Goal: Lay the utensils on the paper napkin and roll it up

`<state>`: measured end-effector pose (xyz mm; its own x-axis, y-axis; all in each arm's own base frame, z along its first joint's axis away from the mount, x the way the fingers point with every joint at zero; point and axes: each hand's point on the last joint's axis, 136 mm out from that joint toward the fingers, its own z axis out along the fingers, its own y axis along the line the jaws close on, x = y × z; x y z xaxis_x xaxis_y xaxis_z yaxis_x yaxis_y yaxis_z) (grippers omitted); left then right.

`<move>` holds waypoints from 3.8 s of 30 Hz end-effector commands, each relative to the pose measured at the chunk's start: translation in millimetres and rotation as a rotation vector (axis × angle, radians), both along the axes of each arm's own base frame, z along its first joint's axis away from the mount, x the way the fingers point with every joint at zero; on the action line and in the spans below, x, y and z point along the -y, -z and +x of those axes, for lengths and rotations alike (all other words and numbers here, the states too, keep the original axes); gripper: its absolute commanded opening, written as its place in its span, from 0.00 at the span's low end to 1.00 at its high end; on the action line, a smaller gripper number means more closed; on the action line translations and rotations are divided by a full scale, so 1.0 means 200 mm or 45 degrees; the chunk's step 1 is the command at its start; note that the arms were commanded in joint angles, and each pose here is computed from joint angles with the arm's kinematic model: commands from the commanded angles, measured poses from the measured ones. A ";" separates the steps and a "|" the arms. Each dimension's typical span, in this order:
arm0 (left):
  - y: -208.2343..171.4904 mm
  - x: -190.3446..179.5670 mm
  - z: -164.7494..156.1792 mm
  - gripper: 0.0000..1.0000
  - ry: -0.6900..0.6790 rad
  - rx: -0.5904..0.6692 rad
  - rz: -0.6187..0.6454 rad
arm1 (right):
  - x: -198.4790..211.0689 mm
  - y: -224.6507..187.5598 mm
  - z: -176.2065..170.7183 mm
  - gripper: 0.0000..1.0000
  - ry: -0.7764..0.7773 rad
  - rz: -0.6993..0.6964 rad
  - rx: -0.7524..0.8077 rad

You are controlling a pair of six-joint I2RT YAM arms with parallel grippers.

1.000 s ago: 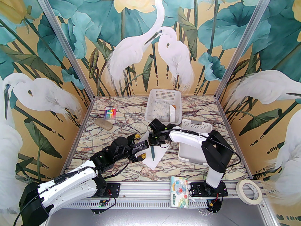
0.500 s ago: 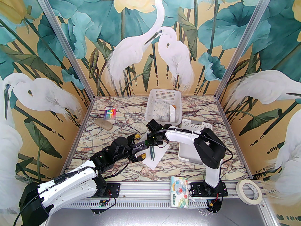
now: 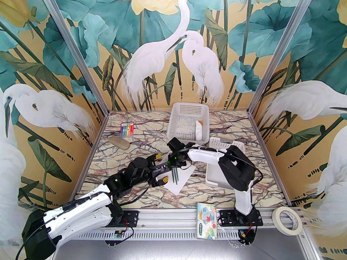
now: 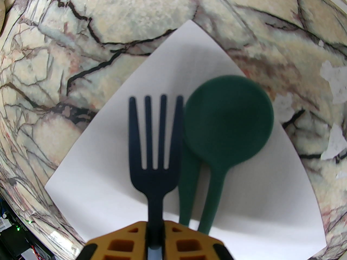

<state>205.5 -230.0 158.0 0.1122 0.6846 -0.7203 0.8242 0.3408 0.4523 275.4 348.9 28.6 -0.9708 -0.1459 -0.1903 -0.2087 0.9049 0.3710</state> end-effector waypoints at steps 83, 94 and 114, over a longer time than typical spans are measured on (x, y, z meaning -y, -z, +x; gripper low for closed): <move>0.47 0.15 -0.25 0.85 0.173 -0.279 0.498 | 1.35 -0.78 0.03 0.99 0.711 0.027 0.718; 0.55 0.29 -0.31 0.82 0.179 -0.366 0.468 | 1.37 -0.73 0.02 0.99 0.714 -0.001 0.704; 0.65 0.37 -0.26 0.78 0.120 -0.308 0.522 | 1.36 -0.69 0.01 0.99 0.724 0.014 0.670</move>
